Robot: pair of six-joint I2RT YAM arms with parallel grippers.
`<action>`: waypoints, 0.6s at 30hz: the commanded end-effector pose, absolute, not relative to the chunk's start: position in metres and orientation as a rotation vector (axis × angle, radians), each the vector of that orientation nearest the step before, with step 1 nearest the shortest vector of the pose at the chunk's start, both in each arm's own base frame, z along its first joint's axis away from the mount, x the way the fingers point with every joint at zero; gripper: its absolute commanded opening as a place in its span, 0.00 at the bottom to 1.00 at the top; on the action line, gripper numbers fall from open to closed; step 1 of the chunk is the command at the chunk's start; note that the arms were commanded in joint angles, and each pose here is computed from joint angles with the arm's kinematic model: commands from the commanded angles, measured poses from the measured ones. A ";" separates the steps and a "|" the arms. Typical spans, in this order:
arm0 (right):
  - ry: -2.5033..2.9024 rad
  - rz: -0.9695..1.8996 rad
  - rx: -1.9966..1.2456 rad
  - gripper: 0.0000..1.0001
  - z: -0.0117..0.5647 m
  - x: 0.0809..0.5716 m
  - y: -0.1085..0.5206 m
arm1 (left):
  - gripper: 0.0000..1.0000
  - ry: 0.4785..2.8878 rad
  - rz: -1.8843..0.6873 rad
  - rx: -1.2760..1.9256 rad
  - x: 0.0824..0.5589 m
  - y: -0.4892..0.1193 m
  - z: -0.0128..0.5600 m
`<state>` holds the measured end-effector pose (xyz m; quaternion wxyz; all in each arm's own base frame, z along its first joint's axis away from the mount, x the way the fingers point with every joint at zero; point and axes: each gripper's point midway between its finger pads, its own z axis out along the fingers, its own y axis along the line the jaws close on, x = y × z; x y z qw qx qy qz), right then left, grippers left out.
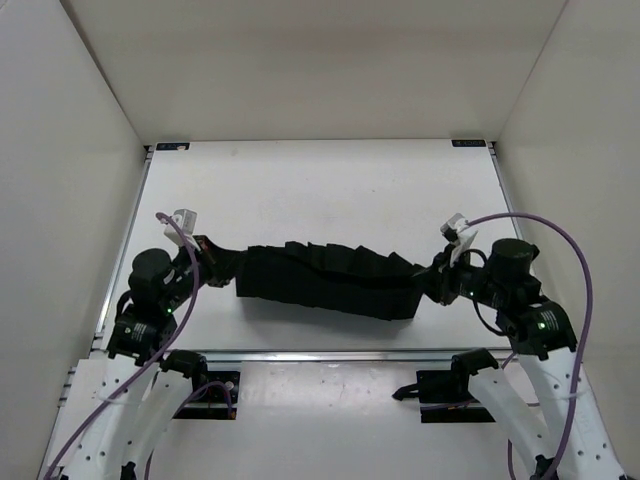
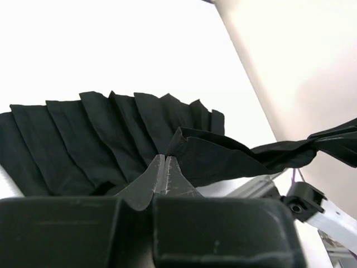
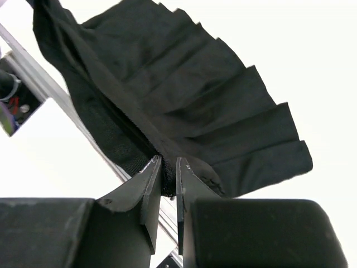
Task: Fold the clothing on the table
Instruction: Fold the skirt
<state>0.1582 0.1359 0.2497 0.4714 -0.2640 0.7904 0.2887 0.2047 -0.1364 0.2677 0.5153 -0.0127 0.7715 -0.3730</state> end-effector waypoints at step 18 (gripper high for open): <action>2.101 0.693 -0.469 0.00 0.194 0.279 0.133 | 0.00 2.029 -0.708 -0.067 0.323 -0.134 0.193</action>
